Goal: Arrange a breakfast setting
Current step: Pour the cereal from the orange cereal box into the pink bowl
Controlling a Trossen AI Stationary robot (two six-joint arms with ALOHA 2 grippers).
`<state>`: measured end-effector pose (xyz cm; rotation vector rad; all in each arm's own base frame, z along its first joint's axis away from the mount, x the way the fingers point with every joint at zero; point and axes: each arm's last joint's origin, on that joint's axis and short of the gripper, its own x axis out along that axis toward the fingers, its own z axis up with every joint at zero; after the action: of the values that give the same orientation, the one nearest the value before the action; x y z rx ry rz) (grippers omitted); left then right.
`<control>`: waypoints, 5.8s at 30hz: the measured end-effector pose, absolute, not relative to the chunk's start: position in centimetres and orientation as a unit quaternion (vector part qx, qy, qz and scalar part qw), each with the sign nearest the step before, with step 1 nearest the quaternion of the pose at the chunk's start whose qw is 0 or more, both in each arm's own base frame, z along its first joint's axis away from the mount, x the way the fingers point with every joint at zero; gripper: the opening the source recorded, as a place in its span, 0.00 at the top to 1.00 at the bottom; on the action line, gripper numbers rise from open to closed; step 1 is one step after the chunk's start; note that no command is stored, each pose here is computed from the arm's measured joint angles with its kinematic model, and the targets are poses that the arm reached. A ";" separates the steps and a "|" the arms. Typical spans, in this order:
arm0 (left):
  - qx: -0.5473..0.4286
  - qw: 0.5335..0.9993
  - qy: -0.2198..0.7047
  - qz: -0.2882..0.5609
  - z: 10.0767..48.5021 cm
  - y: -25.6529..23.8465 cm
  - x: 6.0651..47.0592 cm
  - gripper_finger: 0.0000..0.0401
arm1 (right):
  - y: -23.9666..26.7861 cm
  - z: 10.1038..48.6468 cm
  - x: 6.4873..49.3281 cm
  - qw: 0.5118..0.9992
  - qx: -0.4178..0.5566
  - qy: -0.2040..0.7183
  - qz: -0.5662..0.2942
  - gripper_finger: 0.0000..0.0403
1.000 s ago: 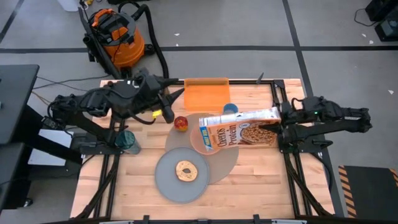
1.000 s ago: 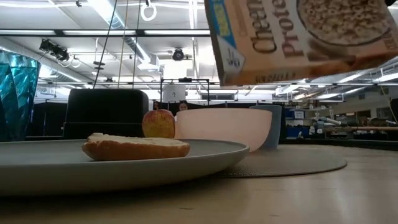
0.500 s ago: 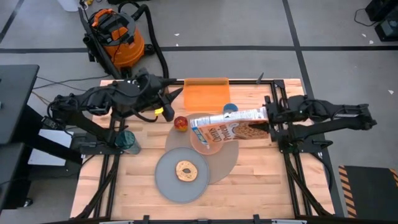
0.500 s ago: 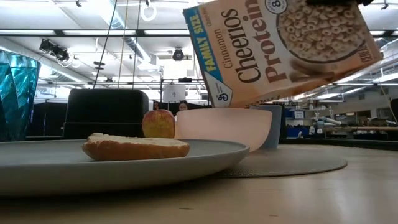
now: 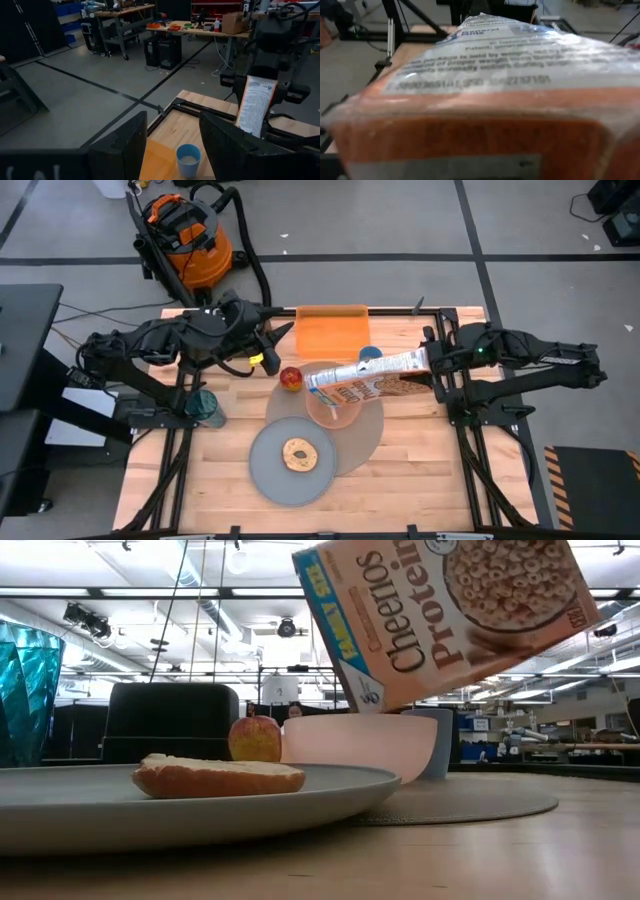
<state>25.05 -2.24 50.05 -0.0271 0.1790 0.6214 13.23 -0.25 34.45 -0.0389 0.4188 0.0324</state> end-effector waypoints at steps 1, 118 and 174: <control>-0.013 0.948 0.088 0.305 50.1 -2.2 25.1 0.53 | -0.2 34.4 13.2 0.976 -0.018 0.216 0.020 0.49; -0.036 0.948 0.102 0.298 49.6 -2.9 24.8 0.53 | 0.2 37.6 14.9 0.962 -0.046 0.267 0.043 0.49; -0.062 0.958 0.064 0.272 50.4 -4.1 24.8 0.53 | 0.0 34.4 9.1 0.985 0.048 0.166 -0.009 0.49</control>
<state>24.80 -4.13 50.35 -0.1262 0.1293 0.5513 9.09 -0.03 34.39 0.0968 0.3339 -0.0185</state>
